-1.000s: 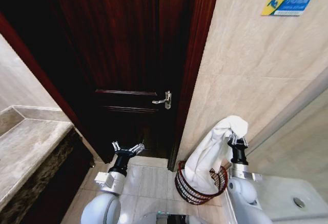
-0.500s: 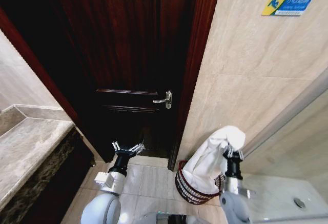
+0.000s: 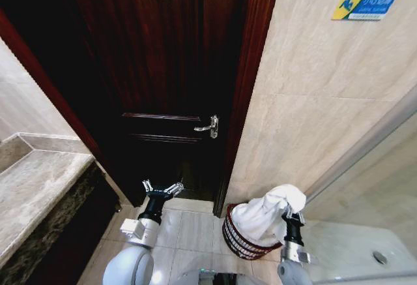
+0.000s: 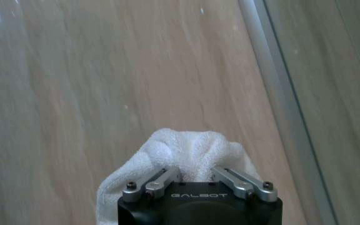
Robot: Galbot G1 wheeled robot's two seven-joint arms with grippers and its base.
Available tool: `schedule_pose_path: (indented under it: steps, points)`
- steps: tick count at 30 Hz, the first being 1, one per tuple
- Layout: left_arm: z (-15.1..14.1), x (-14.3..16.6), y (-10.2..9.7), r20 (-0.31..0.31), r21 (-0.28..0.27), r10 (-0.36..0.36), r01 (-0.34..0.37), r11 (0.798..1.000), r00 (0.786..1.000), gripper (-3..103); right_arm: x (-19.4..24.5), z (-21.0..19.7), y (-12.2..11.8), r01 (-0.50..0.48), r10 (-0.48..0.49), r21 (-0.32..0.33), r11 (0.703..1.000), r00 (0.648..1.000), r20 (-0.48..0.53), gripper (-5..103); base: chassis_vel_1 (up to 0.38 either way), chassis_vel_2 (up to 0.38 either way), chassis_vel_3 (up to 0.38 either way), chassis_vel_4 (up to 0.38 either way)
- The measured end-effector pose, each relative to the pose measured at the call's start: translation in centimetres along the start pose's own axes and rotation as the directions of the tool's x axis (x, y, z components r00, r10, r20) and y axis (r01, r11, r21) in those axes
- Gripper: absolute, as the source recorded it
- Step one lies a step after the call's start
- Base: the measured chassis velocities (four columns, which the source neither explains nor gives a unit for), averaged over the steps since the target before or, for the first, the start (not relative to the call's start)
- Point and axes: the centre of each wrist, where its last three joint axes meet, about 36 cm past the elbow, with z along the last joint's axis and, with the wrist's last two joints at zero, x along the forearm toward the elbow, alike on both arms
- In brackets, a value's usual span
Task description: Discard the used towel into the hamper.
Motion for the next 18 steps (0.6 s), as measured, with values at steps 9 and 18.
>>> schedule_pose_path:
  steps: [9, 18]
  points:
    - [0.0, 0.0, 0.0, 0.0, 0.0, 0.0, 0.0, 1.0, 1.0, 100, 1.3, 4.0, -0.8, -0.004, 0.005, 0.001, 1.0, 0.994, -0.109, 9, 0.0, 0.0, 0.0, 0.0]
    - [0.0, 0.0, 0.0, 0.0, 0.0, 0.0, 0.0, 1.0, 1.0, 100, 1.6, 7.9, -2.0, 0.055, -0.061, -0.036, 0.998, 0.976, -0.207, 9, 0.0, 0.0, 0.0, 0.0]
